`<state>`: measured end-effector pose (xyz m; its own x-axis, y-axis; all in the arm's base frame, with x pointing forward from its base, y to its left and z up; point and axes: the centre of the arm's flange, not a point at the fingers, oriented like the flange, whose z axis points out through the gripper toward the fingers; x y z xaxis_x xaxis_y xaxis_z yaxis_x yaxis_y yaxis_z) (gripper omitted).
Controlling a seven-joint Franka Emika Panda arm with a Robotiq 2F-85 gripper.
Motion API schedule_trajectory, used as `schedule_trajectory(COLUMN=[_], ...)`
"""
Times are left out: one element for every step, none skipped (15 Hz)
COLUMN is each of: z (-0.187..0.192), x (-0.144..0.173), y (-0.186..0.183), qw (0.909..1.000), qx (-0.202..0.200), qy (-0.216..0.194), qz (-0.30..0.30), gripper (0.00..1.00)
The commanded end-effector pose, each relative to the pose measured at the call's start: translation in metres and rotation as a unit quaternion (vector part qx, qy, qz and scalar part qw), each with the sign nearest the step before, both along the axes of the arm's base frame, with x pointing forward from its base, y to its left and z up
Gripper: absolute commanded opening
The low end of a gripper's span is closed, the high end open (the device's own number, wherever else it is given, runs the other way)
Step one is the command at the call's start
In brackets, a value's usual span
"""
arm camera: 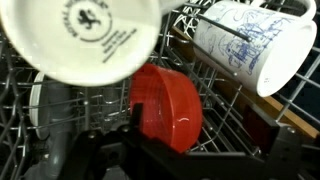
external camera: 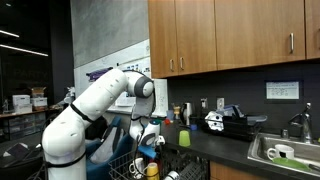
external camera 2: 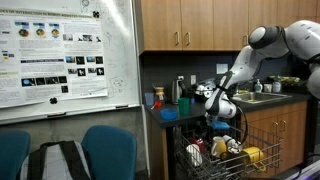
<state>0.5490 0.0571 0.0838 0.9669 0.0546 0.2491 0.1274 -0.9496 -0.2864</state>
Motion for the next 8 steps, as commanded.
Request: schedule_trajectory(z=[-0.0303, -0.0317, -0.0338, -0.0346, -0.0354, -0.0364, -0.0368, -0.0370], x=[0.0246, 0.0245, 0.0254, 0.0262, 0.0276, 0.0296, 0.0306, 0.0314], y=[0.0007, 0.0007, 0.0010, 0.0013, 0.0016, 0.0022, 0.0028, 0.0032], qw=[0.9998, 0.9998, 0.9998, 0.9997, 0.9997, 0.9997, 0.9996, 0.9996], qx=[0.008, 0.009, 0.010, 0.011, 0.011, 0.012, 0.013, 0.013], qy=[0.016, 0.017, 0.018, 0.018, 0.018, 0.020, 0.021, 0.022], qz=[0.010, 0.009, 0.009, 0.010, 0.010, 0.010, 0.010, 0.010], gripper=[1.00, 1.00, 1.00, 1.00, 1.00, 1.00, 1.00, 1.00])
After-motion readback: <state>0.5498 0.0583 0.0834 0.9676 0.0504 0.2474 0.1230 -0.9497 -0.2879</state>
